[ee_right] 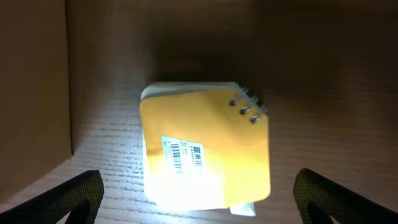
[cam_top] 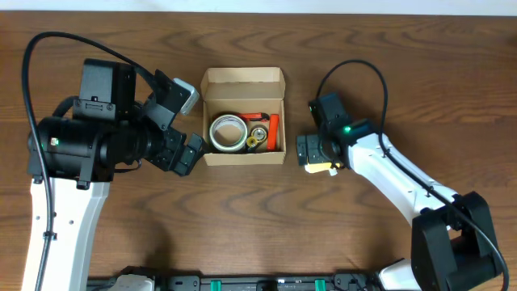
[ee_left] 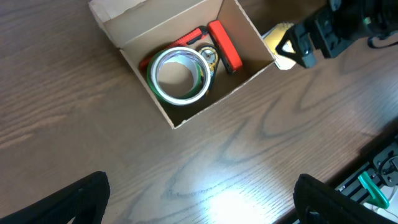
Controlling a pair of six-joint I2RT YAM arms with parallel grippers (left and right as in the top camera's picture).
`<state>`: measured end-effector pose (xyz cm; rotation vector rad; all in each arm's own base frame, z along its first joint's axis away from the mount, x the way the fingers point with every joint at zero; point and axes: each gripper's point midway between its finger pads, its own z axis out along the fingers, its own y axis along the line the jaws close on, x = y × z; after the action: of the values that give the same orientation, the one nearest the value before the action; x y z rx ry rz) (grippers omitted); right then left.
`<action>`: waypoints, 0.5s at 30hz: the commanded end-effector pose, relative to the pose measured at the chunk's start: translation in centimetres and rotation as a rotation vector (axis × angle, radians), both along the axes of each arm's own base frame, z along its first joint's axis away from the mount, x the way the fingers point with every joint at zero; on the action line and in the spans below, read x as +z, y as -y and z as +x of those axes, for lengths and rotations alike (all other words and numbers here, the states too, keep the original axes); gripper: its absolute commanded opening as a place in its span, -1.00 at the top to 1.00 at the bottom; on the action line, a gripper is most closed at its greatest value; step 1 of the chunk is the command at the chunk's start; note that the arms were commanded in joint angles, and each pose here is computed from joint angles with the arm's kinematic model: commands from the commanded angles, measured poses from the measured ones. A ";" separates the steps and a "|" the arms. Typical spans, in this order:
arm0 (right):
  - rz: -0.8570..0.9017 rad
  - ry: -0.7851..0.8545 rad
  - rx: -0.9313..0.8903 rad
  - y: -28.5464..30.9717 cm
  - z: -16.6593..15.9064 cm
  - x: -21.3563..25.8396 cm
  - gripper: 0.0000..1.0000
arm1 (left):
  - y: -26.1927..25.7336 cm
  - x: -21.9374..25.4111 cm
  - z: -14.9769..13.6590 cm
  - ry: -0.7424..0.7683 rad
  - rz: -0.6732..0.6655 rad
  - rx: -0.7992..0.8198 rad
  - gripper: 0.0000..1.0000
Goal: Pack container
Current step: 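Move the right gripper to the yellow notepad and grasp it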
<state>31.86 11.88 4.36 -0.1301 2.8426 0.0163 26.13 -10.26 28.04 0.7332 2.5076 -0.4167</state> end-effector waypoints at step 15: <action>-0.024 0.032 0.147 0.0 -0.6 -3.6 -0.99 | -0.1 0.4 0.1 0.015 0.004 -0.002 -0.91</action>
<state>31.61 12.21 1.73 -0.3080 2.7797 0.0448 26.13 -10.26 28.04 0.7332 2.5076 -0.4167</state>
